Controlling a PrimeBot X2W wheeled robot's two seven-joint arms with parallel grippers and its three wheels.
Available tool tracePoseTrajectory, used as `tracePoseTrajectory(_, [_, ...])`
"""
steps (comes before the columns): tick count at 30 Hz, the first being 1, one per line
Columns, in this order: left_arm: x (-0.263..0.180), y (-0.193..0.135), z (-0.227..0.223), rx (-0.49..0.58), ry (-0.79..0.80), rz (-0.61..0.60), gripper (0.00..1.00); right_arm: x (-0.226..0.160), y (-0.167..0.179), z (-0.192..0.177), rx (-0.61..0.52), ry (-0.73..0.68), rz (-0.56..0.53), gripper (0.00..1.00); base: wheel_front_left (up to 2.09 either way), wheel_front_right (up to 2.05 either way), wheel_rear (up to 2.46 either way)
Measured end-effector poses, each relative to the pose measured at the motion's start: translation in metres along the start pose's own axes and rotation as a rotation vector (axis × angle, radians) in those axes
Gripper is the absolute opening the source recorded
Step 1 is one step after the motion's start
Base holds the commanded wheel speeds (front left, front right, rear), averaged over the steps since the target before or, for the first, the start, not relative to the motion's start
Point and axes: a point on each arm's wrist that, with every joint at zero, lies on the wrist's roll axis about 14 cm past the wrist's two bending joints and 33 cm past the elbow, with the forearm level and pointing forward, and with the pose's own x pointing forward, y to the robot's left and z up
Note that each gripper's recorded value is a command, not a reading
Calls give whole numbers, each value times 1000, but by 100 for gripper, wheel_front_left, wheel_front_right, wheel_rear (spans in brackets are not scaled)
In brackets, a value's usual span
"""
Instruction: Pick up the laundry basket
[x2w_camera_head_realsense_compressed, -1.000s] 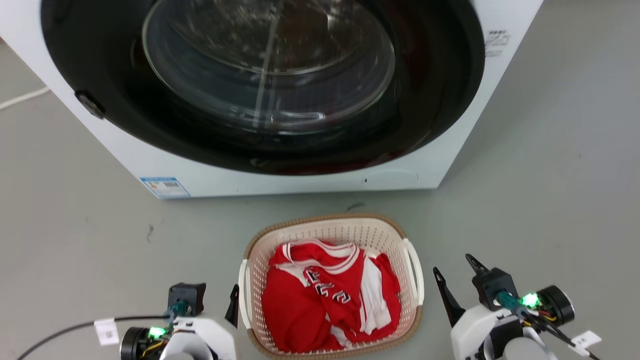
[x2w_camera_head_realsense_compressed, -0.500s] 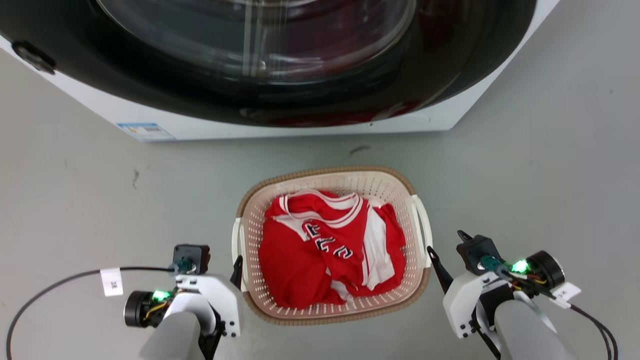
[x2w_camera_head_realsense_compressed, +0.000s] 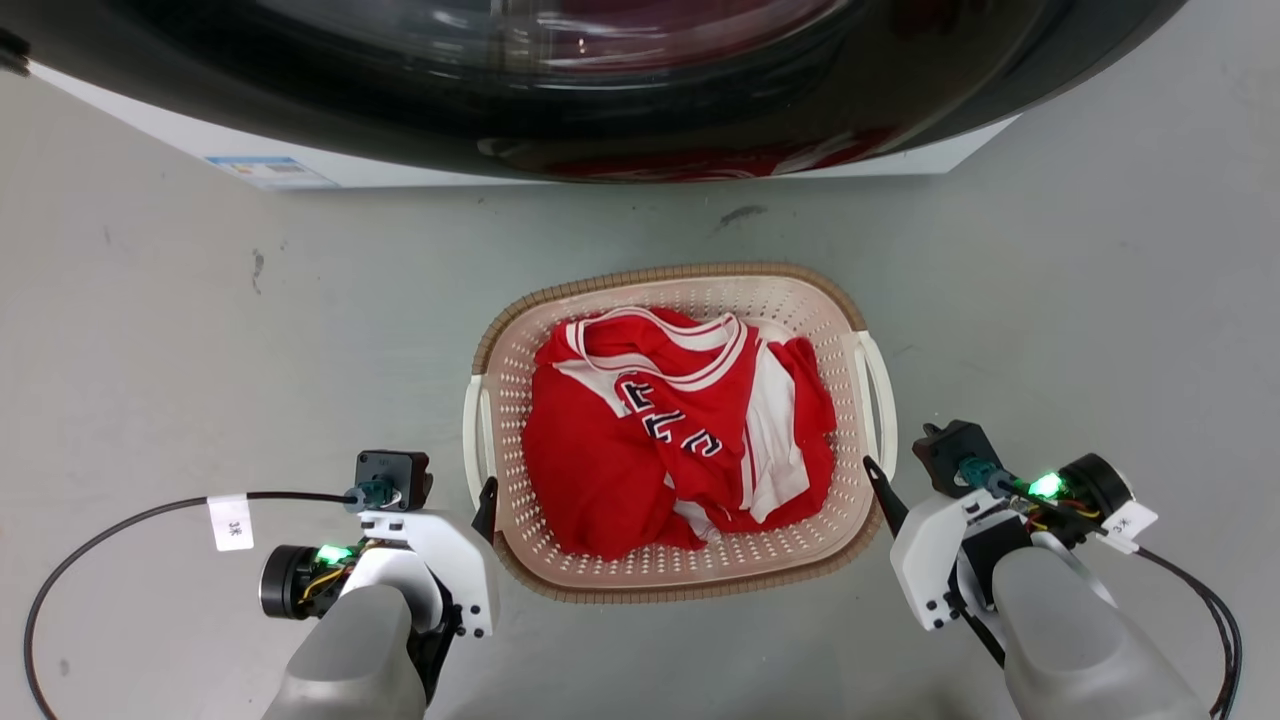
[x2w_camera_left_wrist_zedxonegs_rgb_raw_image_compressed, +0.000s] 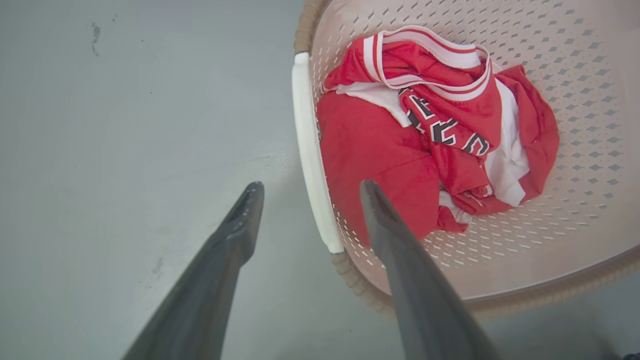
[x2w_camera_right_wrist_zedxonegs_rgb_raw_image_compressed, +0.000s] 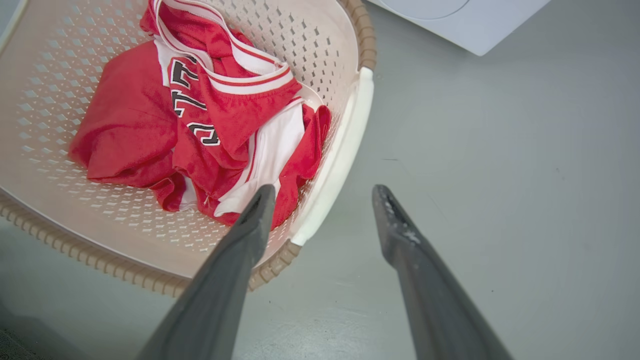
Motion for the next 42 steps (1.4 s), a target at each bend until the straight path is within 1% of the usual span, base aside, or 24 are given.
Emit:
tracePoseTrajectory(14, [22,-5,-17,-16,71,-19,100,28,3,-18,19,75,38,100,0,0,0])
tracePoseTrajectory(27, [34,-9,-28,-13,116,-37,100,42,9,-36,32,151,68,100,0,0,0])
tracePoseTrajectory(28, [34,-9,-29,-12,124,-39,92,43,10,-37,34,157,71,99,0,0,0])
tracePoseTrajectory(29, [34,-10,-30,-11,127,-41,33,43,11,-38,39,159,73,33,0,0,0])
tracePoseTrajectory(30, [34,-10,-30,-7,129,-43,0,44,11,-38,43,159,72,0,0,0,0])
tracePoseTrajectory(35, [34,-12,-30,-13,135,-48,0,42,11,-39,52,176,71,0,0,0,0])
tracePoseTrajectory(42, [28,-17,-22,-14,120,-59,0,35,10,-32,47,168,67,0,0,0,0])
